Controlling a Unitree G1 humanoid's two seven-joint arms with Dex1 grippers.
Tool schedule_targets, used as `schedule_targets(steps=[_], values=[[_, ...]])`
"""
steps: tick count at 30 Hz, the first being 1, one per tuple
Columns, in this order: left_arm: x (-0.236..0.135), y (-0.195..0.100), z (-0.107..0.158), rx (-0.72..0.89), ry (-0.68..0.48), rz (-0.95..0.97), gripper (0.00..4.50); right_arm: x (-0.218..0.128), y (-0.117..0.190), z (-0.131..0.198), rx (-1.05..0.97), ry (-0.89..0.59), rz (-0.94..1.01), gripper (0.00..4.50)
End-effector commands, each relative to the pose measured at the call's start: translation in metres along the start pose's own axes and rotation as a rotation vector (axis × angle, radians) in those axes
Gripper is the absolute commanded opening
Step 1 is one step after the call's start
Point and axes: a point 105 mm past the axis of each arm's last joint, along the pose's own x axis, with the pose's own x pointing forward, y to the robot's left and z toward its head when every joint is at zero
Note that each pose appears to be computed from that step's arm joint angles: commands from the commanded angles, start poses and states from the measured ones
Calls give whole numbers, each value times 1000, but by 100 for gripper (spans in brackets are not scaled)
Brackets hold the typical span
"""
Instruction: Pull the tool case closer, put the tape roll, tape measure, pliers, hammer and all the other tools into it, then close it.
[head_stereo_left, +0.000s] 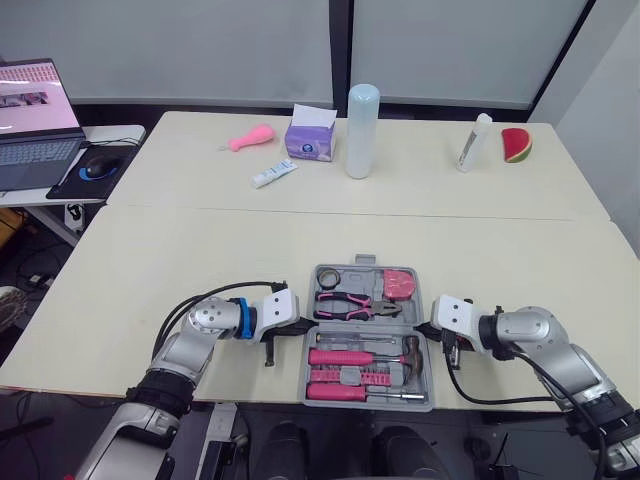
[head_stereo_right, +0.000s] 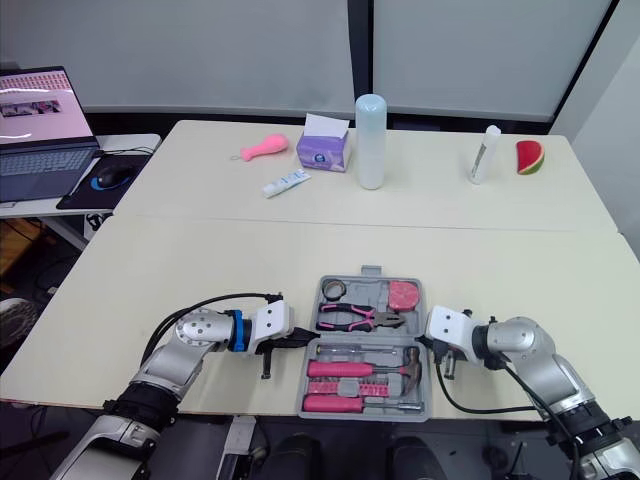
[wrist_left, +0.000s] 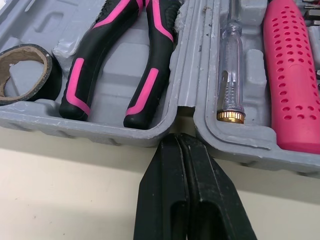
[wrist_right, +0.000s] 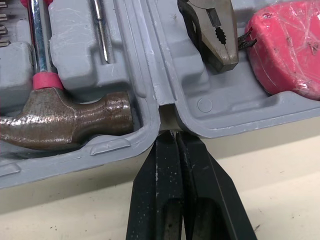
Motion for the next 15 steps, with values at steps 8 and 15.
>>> schedule_targets(steps=[8, 15], values=[[-37, 19, -10, -55, 18, 115, 2, -36, -18, 3, 12, 15, -164, 0], [-56, -8, 36, 50, -105, -50, 2, -71, -15, 13, 95, -69, -383, 0]])
